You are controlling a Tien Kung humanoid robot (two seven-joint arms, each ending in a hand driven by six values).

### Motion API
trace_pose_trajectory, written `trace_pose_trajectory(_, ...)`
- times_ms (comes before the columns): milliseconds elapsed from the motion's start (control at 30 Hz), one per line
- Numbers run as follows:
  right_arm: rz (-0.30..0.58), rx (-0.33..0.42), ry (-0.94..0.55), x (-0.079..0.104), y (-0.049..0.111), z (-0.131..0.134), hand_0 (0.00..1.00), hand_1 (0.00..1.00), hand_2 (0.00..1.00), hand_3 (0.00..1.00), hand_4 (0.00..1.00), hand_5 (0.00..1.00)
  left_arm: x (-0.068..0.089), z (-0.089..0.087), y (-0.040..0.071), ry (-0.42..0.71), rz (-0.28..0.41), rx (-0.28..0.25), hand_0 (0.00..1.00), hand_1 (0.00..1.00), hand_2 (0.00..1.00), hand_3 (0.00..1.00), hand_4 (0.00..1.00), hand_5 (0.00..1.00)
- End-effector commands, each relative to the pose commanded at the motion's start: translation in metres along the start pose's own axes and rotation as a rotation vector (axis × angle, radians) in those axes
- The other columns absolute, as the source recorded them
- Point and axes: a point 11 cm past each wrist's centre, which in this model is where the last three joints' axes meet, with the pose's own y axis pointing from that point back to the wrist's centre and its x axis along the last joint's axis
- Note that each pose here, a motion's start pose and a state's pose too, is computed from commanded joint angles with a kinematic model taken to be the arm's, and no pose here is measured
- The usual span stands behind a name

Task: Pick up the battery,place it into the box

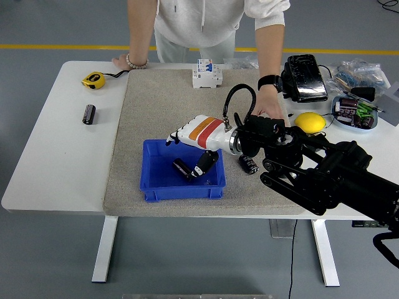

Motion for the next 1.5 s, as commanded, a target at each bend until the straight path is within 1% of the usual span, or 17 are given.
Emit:
trace_pose_trajectory(100,0.004,-0.004,0.006,0.003,0.002,0.003,0.658,0.686,0.779,0.838,0.986,0.299,0.000,0.000,0.000,0.001,0.000,0.000,0.739,0.687,0.787,0.733,0.750,0.515)
trace_pose_trajectory(233,0.009,-0.022,0.031,0.014,0.011,0.016,0.657,0.686,0.769,0.833,0.987,0.302,0.001,0.000,0.000,0.002,0.002,-0.001,0.739,0.686,0.786,0.732,0.751,0.516)
trace_pose_trajectory(333,0.025,-0.047,0.048,0.027,0.020,0.029,0.657,0.686,0.769,0.833,0.987,0.302,0.002,0.000,0.000,0.000,0.004,0.000,0.739,0.686,0.786,0.732,0.751,0.516)
trace_pose_trajectory(367,0.029,-0.055,0.054,0.031,0.023,0.034,0.642,0.667,0.730,0.801,0.998,0.312,0.003,-0.001,-0.001,0.001,0.005,0.001,0.739,0.685,0.785,0.733,0.750,0.516)
trace_pose_trajectory(433,0.032,-0.077,0.074,0.037,0.030,0.044,0.642,0.667,0.730,0.801,0.998,0.312,0.003,-0.001,-0.001,0.000,0.006,0.002,0.739,0.685,0.785,0.733,0.750,0.516)
trace_pose_trajectory(533,0.022,-0.110,0.107,0.038,0.039,0.059,0.642,0.667,0.730,0.801,0.998,0.312,0.004,-0.002,-0.001,0.000,0.007,0.004,0.739,0.685,0.785,0.733,0.750,0.516)
trace_pose_trajectory(567,0.016,-0.121,0.116,0.037,0.042,0.063,0.635,0.657,0.712,0.779,0.998,0.327,0.004,-0.002,-0.001,-0.001,0.008,0.004,0.737,0.681,0.784,0.734,0.750,0.516)
trace_pose_trajectory(633,-0.001,-0.139,0.133,0.034,0.047,0.072,0.635,0.657,0.712,0.779,0.998,0.327,0.004,-0.003,-0.001,-0.001,0.008,0.006,0.737,0.681,0.784,0.734,0.750,0.516)
trace_pose_trajectory(767,-0.057,-0.166,0.167,0.018,0.058,0.087,0.635,0.653,0.710,0.779,0.998,0.324,0.004,-0.004,-0.001,-0.002,0.008,0.009,0.736,0.683,0.784,0.734,0.750,0.517)
trace_pose_trajectory(967,-0.122,-0.181,0.182,-0.004,0.068,0.097,0.637,0.652,0.711,0.778,0.998,0.321,0.004,-0.004,-0.001,-0.004,0.007,0.010,0.736,0.685,0.784,0.735,0.750,0.517)
trace_pose_trajectory(1200,-0.157,-0.207,0.176,-0.018,0.073,0.108,0.637,0.652,0.713,0.779,0.998,0.319,0.002,-0.004,0.000,-0.003,0.002,0.009,0.736,0.686,0.784,0.738,0.750,0.519)
trace_pose_trajectory(1500,-0.204,-0.200,0.182,-0.037,0.072,0.107,0.649,0.659,0.720,0.780,0.998,0.319,0.000,-0.004,0.000,-0.004,-0.002,0.010,0.736,0.687,0.787,0.737,0.750,0.519)
